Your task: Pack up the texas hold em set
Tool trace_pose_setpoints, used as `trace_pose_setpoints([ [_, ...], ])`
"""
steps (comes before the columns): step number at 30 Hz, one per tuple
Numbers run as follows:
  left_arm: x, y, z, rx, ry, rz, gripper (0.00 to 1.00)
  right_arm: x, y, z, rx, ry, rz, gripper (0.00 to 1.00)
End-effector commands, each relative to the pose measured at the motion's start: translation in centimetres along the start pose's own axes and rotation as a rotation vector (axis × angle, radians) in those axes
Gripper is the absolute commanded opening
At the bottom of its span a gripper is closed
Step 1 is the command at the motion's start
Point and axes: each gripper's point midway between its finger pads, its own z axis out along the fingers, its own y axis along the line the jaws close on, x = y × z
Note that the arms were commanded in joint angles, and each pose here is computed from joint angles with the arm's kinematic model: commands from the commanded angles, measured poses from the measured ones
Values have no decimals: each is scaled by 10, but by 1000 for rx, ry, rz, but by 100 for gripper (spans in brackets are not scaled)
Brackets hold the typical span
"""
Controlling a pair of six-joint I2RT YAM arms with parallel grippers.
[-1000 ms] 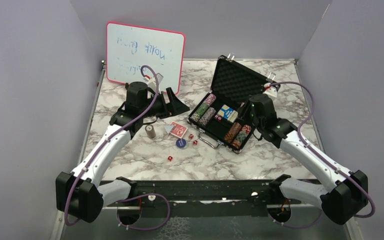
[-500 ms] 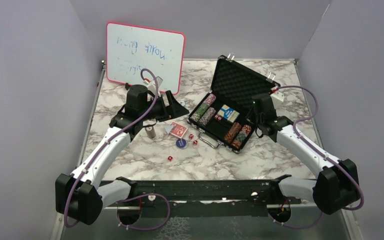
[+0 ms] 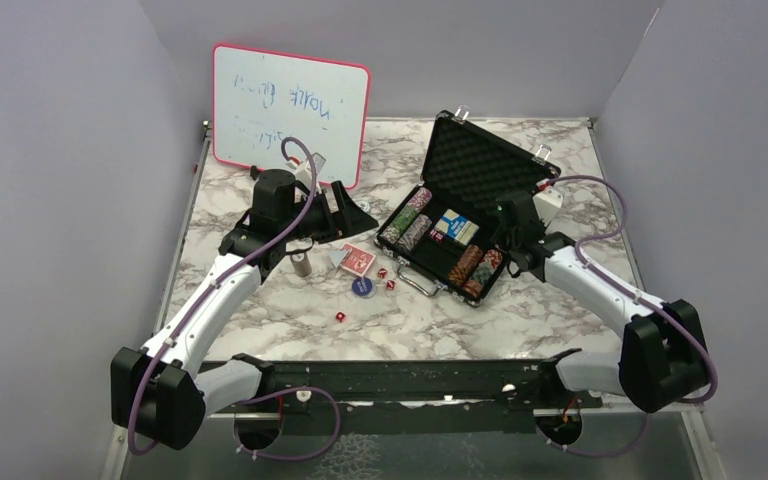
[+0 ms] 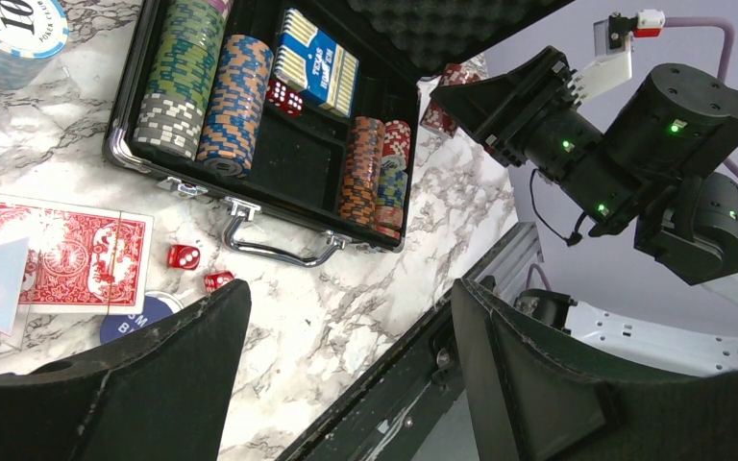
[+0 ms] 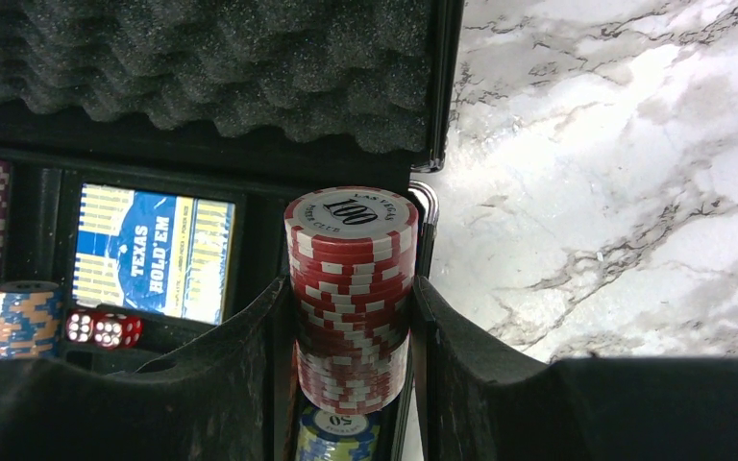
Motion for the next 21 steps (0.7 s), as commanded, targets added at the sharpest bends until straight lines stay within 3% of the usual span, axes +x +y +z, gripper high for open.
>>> trace_pose_setpoints([
  [1, -1, -6, -3, 26, -1, 13, 79, -18, 0, 8, 34, -92, 56, 15],
  [21, -5, -8, -2, 25, -11, 14, 79, -6, -4, 24, 108, -64, 75, 13],
])
